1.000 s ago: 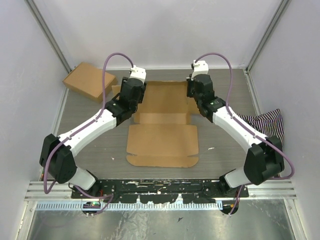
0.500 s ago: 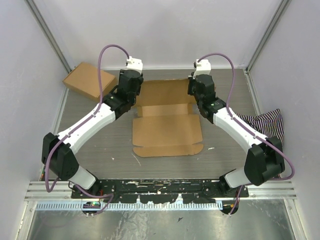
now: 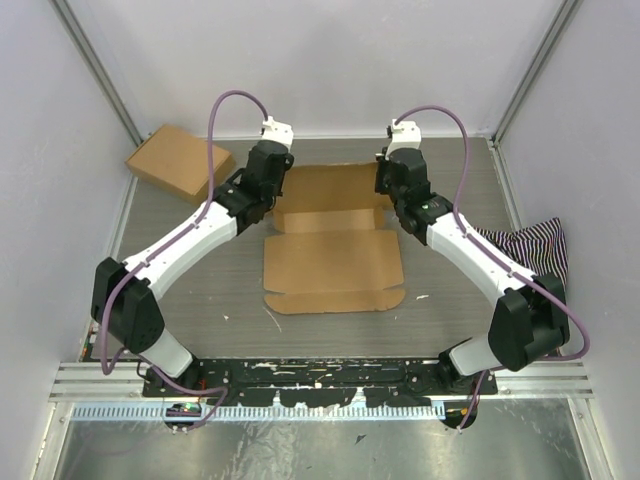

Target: Fold the paper box

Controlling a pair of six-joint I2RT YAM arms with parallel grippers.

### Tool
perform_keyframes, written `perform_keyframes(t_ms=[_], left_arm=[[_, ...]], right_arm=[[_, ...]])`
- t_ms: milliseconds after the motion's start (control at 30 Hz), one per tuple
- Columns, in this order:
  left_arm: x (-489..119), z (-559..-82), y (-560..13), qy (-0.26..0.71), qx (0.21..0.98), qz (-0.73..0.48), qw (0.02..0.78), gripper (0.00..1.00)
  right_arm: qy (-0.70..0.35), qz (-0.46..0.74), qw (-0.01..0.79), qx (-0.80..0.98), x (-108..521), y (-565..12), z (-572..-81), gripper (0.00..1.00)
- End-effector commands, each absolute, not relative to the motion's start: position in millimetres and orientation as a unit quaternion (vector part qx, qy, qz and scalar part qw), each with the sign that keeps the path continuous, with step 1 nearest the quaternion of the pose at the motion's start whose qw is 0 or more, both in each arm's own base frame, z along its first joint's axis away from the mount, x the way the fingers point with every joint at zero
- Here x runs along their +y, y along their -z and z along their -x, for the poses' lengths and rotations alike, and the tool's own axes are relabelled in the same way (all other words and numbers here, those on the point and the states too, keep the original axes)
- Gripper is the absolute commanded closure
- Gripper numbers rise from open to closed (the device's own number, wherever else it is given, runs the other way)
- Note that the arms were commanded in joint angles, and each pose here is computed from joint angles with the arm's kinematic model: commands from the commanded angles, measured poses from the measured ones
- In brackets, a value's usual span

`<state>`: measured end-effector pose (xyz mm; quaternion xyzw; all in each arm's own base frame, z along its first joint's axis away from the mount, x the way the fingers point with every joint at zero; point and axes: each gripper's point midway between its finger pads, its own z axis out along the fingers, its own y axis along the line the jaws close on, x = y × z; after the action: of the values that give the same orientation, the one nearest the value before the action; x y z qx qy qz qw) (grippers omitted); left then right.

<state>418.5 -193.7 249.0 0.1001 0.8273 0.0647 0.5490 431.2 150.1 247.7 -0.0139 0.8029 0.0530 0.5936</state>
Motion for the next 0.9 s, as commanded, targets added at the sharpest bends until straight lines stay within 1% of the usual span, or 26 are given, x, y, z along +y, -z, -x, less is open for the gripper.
perform_keyframes(t_ms=[0, 67, 167, 267, 333, 400, 500, 567, 700, 867], left_arm=[[-199, -422, -246, -0.056, 0.841, -0.1, 0.528, 0.78], [-199, -422, -242, -0.056, 0.849, -0.099, 0.517, 0.87], [-198, -423, -235, -0.056, 0.859, -0.089, 0.501, 0.91], [-194, -425, -224, -0.05, 0.868, -0.072, 0.489, 0.93], [-191, -426, -219, -0.047, 0.868, -0.058, 0.492, 0.93], [-189, -429, -215, -0.041, 0.858, -0.044, 0.51, 0.94], [-184, -427, -214, -0.029, 0.846, -0.022, 0.532, 0.94], [-183, -426, -211, -0.02, 0.842, -0.013, 0.54, 0.93], [-186, -427, -203, -0.006, 0.839, -0.007, 0.544, 0.94], [-187, -427, -191, 0.0, 0.839, -0.003, 0.544, 0.94]], right_arm=[[-0.072, -0.003, 0.614, 0.786, 155, -277, -439, 0.98], [-0.068, -0.003, 0.602, 0.795, 154, -273, -439, 0.98], [-0.07, -0.002, 0.581, 0.811, 158, -268, -439, 0.98], [-0.078, 0.001, 0.556, 0.828, 164, -262, -438, 0.94], [-0.081, 0.003, 0.544, 0.835, 166, -257, -436, 0.89], [-0.09, 0.012, 0.534, 0.841, 170, -254, -433, 0.81], [-0.114, 0.045, 0.517, 0.847, 179, -251, -425, 0.62], [-0.122, 0.057, 0.509, 0.85, 181, -248, -420, 0.55], [-0.136, 0.063, 0.502, 0.852, 177, -247, -413, 0.48], [-0.152, 0.054, 0.512, 0.844, 160, -260, -406, 0.45]])
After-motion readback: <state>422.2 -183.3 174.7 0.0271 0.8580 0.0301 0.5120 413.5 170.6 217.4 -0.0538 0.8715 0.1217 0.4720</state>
